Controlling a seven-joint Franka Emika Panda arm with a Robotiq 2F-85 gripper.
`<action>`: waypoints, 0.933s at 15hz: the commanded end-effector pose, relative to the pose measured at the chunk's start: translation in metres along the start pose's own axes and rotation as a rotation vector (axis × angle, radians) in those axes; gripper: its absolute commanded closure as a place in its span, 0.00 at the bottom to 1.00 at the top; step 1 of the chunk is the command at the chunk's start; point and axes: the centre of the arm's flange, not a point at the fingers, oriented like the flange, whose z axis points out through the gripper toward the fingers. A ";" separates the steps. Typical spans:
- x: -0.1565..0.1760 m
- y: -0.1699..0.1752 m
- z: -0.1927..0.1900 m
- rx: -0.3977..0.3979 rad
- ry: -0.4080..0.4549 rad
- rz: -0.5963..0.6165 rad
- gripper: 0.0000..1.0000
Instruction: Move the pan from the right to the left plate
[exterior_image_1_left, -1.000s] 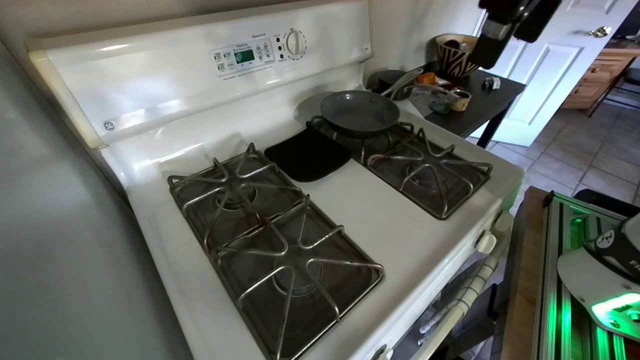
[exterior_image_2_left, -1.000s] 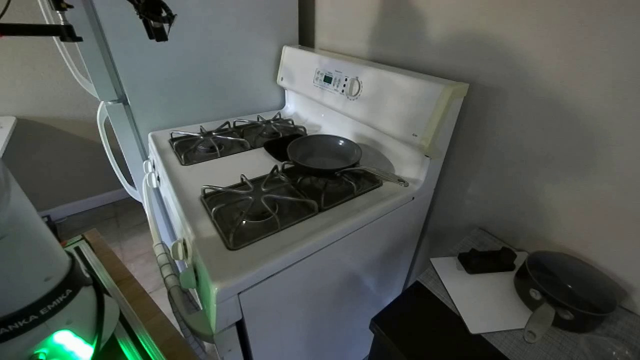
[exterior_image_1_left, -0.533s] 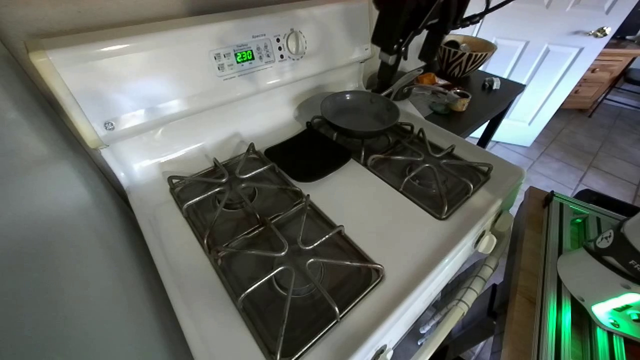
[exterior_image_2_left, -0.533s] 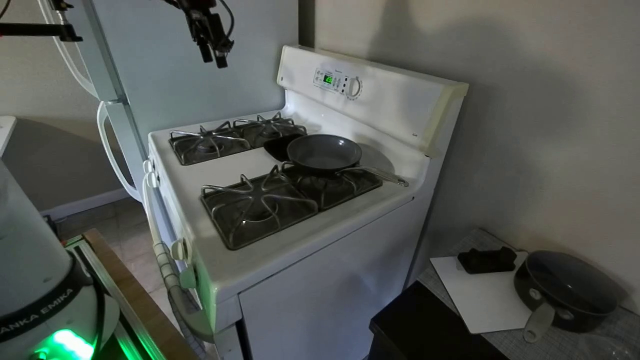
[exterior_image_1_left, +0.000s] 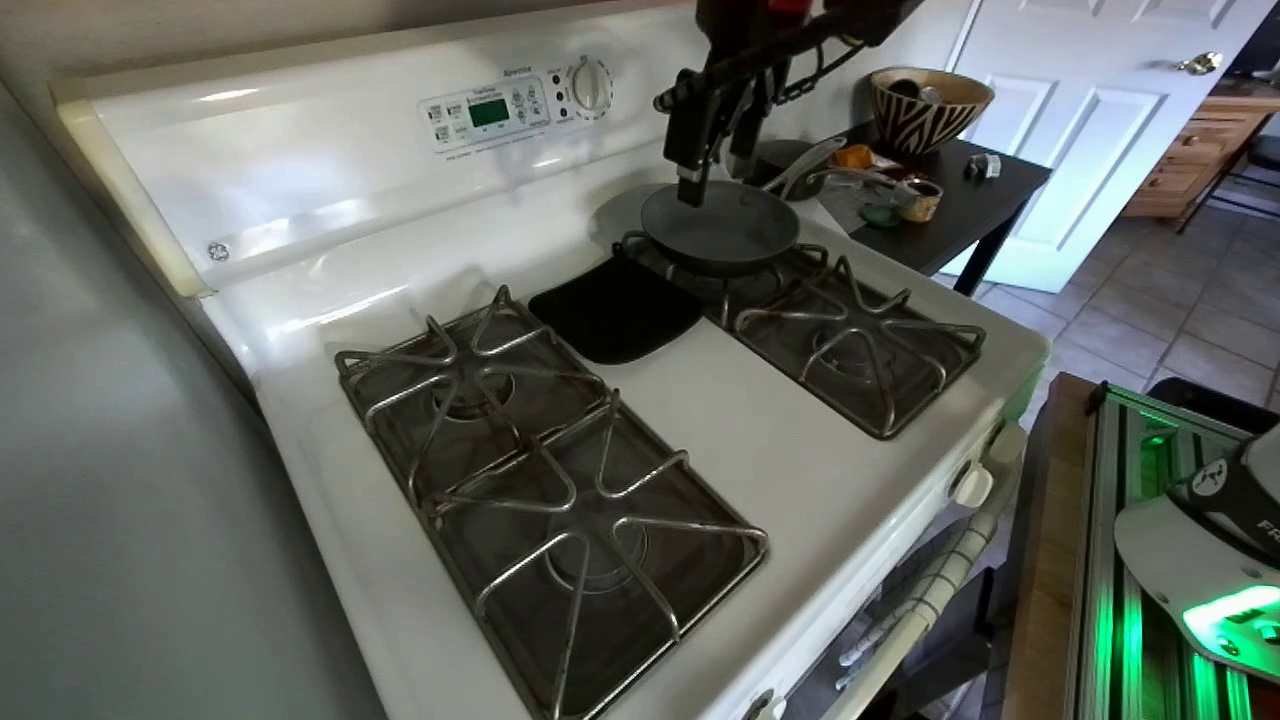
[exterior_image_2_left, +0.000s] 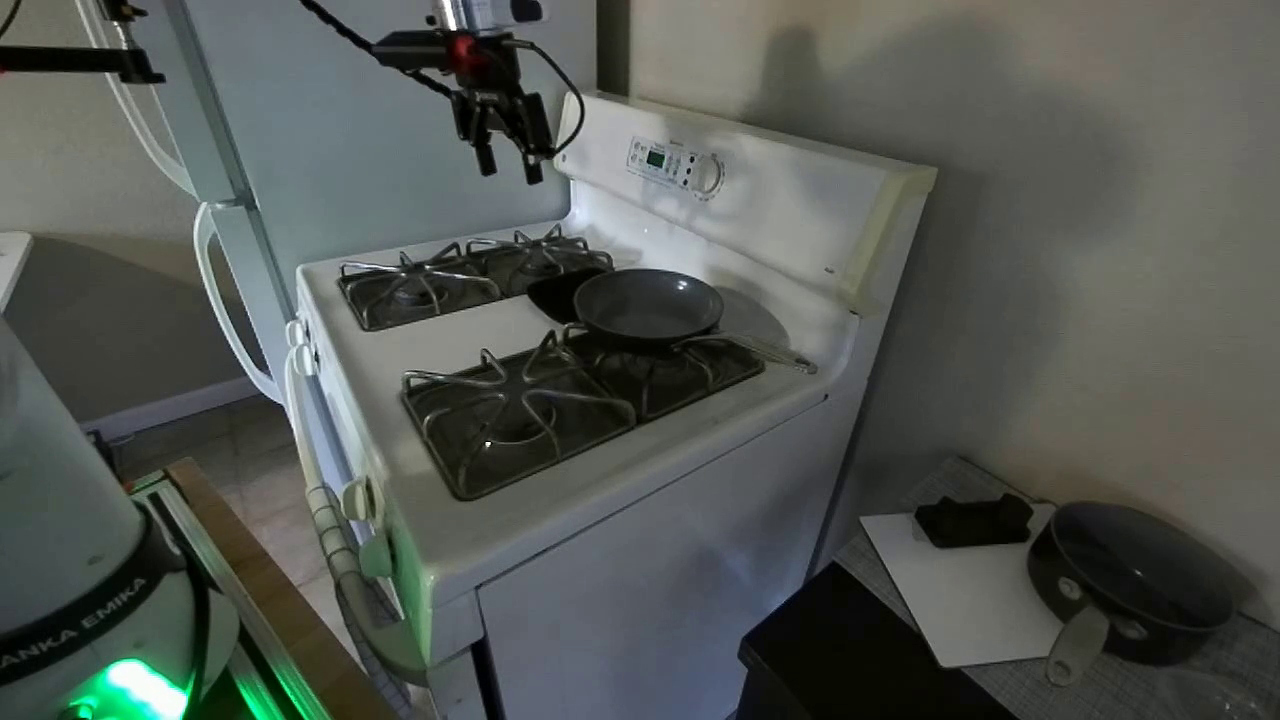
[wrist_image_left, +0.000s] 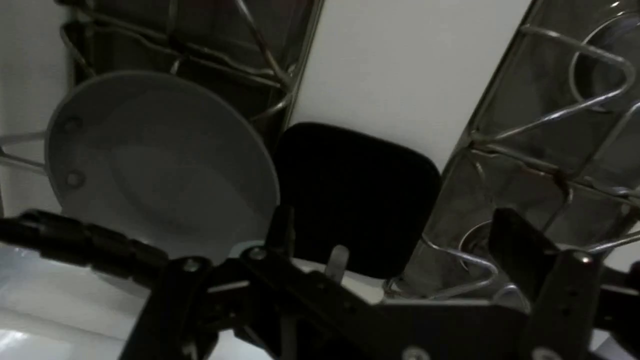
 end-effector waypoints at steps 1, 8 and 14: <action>0.043 0.019 0.033 0.002 0.086 -0.022 0.00; 0.048 0.023 0.048 -0.022 0.066 0.036 0.00; 0.071 0.043 0.107 -0.046 -0.011 0.049 0.00</action>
